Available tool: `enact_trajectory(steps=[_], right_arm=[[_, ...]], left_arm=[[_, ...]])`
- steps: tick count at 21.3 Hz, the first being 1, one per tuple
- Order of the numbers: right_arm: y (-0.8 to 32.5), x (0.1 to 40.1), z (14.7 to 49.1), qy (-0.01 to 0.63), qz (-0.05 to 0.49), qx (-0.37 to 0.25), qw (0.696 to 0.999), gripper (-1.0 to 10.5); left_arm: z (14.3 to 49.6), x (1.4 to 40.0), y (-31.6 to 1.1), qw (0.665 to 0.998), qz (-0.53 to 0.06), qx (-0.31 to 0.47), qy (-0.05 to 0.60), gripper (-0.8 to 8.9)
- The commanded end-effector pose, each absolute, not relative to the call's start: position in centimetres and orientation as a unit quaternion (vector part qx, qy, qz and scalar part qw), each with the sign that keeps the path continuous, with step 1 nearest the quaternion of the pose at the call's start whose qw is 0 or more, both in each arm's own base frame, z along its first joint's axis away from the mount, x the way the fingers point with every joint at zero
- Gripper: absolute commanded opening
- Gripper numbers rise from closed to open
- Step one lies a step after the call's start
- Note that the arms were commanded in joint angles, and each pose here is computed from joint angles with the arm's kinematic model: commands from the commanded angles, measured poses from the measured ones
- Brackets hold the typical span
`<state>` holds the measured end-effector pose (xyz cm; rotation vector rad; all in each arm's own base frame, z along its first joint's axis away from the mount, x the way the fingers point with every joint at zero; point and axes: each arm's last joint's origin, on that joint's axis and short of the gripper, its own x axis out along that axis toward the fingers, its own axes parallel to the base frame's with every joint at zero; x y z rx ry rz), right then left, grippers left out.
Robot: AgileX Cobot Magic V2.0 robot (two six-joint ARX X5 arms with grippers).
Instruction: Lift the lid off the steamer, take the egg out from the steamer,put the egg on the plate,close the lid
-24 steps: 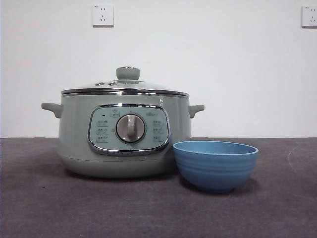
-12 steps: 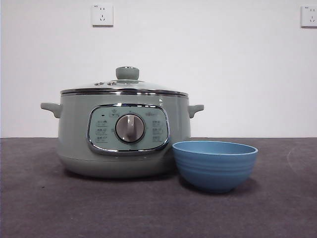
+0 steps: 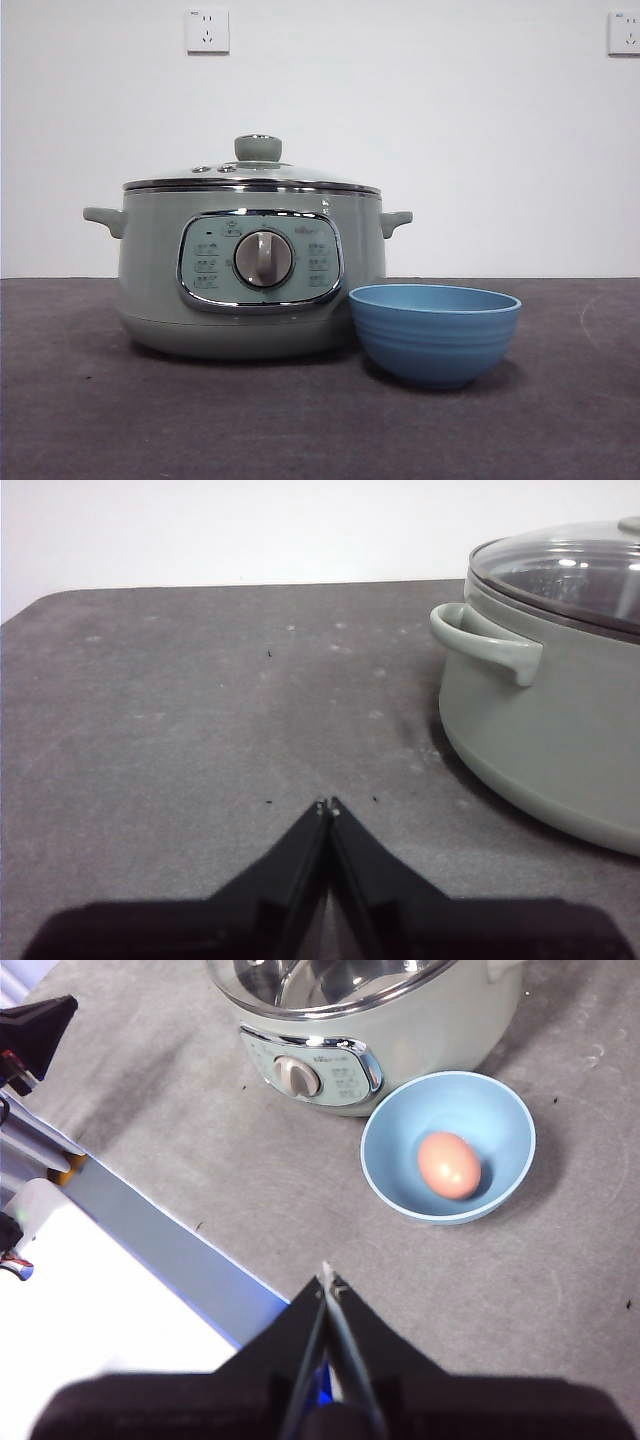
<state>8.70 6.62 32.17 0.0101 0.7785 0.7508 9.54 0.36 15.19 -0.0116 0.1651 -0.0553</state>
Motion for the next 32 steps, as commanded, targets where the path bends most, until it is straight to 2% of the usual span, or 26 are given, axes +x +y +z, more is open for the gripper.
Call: enact_trajectory(steps=[1, 17, 18, 20, 23, 25, 29, 32], right_arm=[[6.6, 8.7, 32.0, 0.371, 0.357, 0.002, 0.857, 0.0], [6.6, 8.7, 32.0, 0.371, 0.357, 0.002, 0.857, 0.0], [6.6, 8.8, 32.0, 0.361, 0.361, -0.014, 0.859, 0.0], [5.8, 8.8, 32.6, 0.312, 0.326, -0.032, 0.892, 0.0], [4.0, 8.9, 33.4, 0.19, 0.273, 0.002, 0.943, 0.0], [2.7, 8.6, 32.6, 0.136, 0.217, 0.008, 0.967, 0.0], [1.1, 8.5, 28.0, 0.06, 0.134, -0.013, 0.989, 0.0], [0.8, 8.9, 24.7, 0.037, 0.113, -0.014, 0.993, 0.0]], left_arm=[[14.7, 9.6, 0.4, 0.995, -0.025, -0.017, 0.09, -0.04], [14.8, 9.6, 0.4, 0.996, -0.025, -0.025, 0.086, -0.04], [14.8, 9.6, 0.4, 0.996, -0.025, -0.025, 0.086, -0.04], [14.8, 9.6, 0.4, 0.996, -0.025, -0.025, 0.086, -0.04], [14.8, 9.6, 0.4, 0.996, -0.025, -0.025, 0.086, -0.04], [14.8, 9.6, 0.4, 0.996, -0.025, -0.025, 0.086, -0.04], [14.8, 9.6, 0.4, 0.996, -0.025, -0.025, 0.086, -0.04], [14.8, 9.6, 0.4, 0.996, -0.025, -0.025, 0.086, -0.04]])
